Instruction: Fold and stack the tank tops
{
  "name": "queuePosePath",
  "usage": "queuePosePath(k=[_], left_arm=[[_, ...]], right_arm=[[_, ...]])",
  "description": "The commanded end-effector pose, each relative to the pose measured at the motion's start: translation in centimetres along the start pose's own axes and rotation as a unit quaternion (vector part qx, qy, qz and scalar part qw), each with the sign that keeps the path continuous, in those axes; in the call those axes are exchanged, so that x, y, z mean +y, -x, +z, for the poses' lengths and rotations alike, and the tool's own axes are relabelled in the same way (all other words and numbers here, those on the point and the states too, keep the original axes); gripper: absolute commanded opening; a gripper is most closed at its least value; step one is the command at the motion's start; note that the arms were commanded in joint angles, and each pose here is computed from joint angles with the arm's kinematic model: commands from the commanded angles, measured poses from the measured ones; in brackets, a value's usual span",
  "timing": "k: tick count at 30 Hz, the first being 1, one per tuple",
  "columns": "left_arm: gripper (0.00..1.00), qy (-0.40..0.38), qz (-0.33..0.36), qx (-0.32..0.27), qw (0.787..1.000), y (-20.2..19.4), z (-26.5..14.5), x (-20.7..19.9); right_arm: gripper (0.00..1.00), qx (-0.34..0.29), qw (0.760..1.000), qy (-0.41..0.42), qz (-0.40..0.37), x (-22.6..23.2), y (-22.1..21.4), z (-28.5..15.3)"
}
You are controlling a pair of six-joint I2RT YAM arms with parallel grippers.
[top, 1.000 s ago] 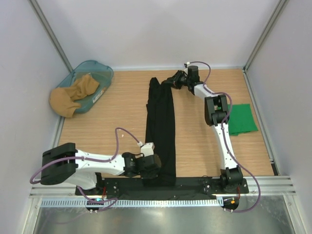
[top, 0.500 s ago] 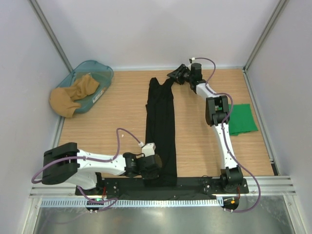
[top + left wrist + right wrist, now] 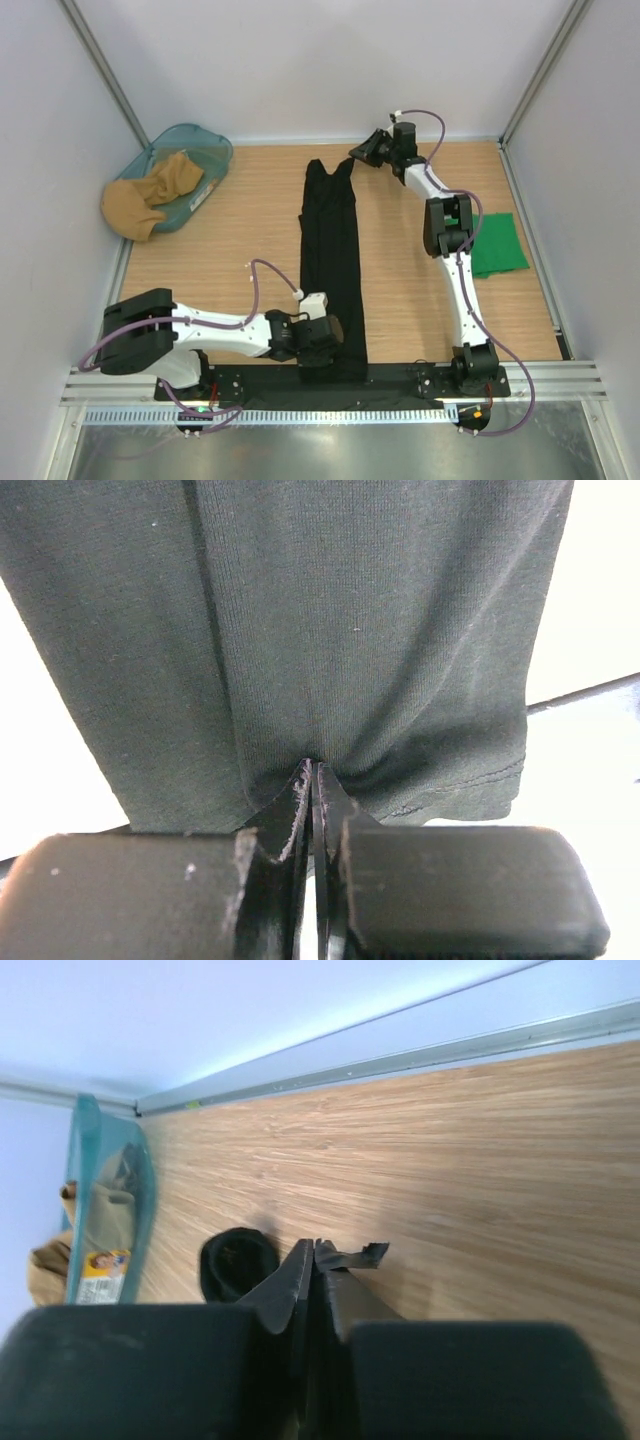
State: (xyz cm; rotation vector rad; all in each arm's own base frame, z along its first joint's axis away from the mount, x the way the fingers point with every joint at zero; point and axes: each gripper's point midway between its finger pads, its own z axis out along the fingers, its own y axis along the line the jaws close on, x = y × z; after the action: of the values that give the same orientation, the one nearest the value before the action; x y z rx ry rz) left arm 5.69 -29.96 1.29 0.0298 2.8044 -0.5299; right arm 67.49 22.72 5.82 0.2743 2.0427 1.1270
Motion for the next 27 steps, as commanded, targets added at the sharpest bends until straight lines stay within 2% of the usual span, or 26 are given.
queuePosePath(k=[1, 4, 6, 7, 9, 10, 11, 14, 15, 17, 18, 19, 22, 27], left_arm=[[0.04, 0.129, 0.056, 0.006, 0.990, -0.4, -0.1, 6.9], [0.04, 0.127, 0.063, -0.002, 0.990, 0.3, -0.5, 6.4], [0.09, 0.133, 0.065, -0.006, 0.989, 0.6, -0.7, 6.5], [0.16, 0.142, 0.067, -0.009, 0.988, 0.9, -1.1, 6.8], [0.22, 0.144, 0.066, -0.027, 0.987, 2.1, -1.8, 6.8], [0.28, 0.143, 0.065, -0.033, 0.987, 2.8, -2.2, 6.7], [0.32, 0.129, 0.061, -0.044, 0.989, 3.6, -2.9, 6.2], [0.43, 0.102, 0.055, -0.065, 0.991, 6.2, -4.2, 5.1], [0.46, 0.090, 0.057, -0.070, 0.992, 7.0, -4.8, 4.7], [0.53, 0.063, 0.060, -0.079, 0.993, 8.0, -5.7, 3.0], [0.54, 0.051, 0.063, -0.076, 0.994, 8.1, -6.0, 2.2], [0.56, 0.036, 0.071, -0.079, 0.994, 8.5, -6.6, 1.1], [0.62, 0.026, 0.082, -0.093, 0.992, 9.6, -7.3, 0.2], [0.63, -0.008, 0.039, -0.097, 0.994, 13.9, -6.1, 0.7]], right_arm=[[0.05, -0.060, 0.997, 0.025, -0.051, 7.4, 6.3, -3.2], [0.02, -0.081, 0.995, 0.012, -0.051, 8.0, 7.4, -3.8], [0.03, -0.086, 0.995, -0.001, -0.048, 8.5, 8.2, -4.4], [0.13, -0.088, 0.995, 0.000, -0.049, 9.0, 8.3, -4.5], [0.36, -0.092, 0.994, -0.002, -0.052, 9.8, 8.9, -5.2], [0.42, -0.089, 0.995, -0.009, -0.053, 9.7, 8.8, -5.5], [0.42, -0.090, 0.994, -0.008, -0.061, 10.8, 9.2, -6.3], [0.42, -0.062, 0.995, -0.052, -0.062, 9.6, 7.6, -7.7], [0.42, -0.063, 0.994, -0.056, -0.066, 10.8, 7.9, -9.3], [0.42, -0.031, 0.994, -0.085, -0.058, 9.3, 5.4, -10.6], [0.42, -0.038, 0.994, -0.078, -0.065, 11.4, 5.9, -12.6], [0.43, -0.010, 0.994, -0.099, -0.051, 9.5, 3.3, -13.1], [0.49, 0.030, 0.990, -0.127, -0.052, 9.9, -1.1, -16.4], [0.61, 0.087, 0.975, -0.191, -0.077, 9.4, -9.2, -21.1]])
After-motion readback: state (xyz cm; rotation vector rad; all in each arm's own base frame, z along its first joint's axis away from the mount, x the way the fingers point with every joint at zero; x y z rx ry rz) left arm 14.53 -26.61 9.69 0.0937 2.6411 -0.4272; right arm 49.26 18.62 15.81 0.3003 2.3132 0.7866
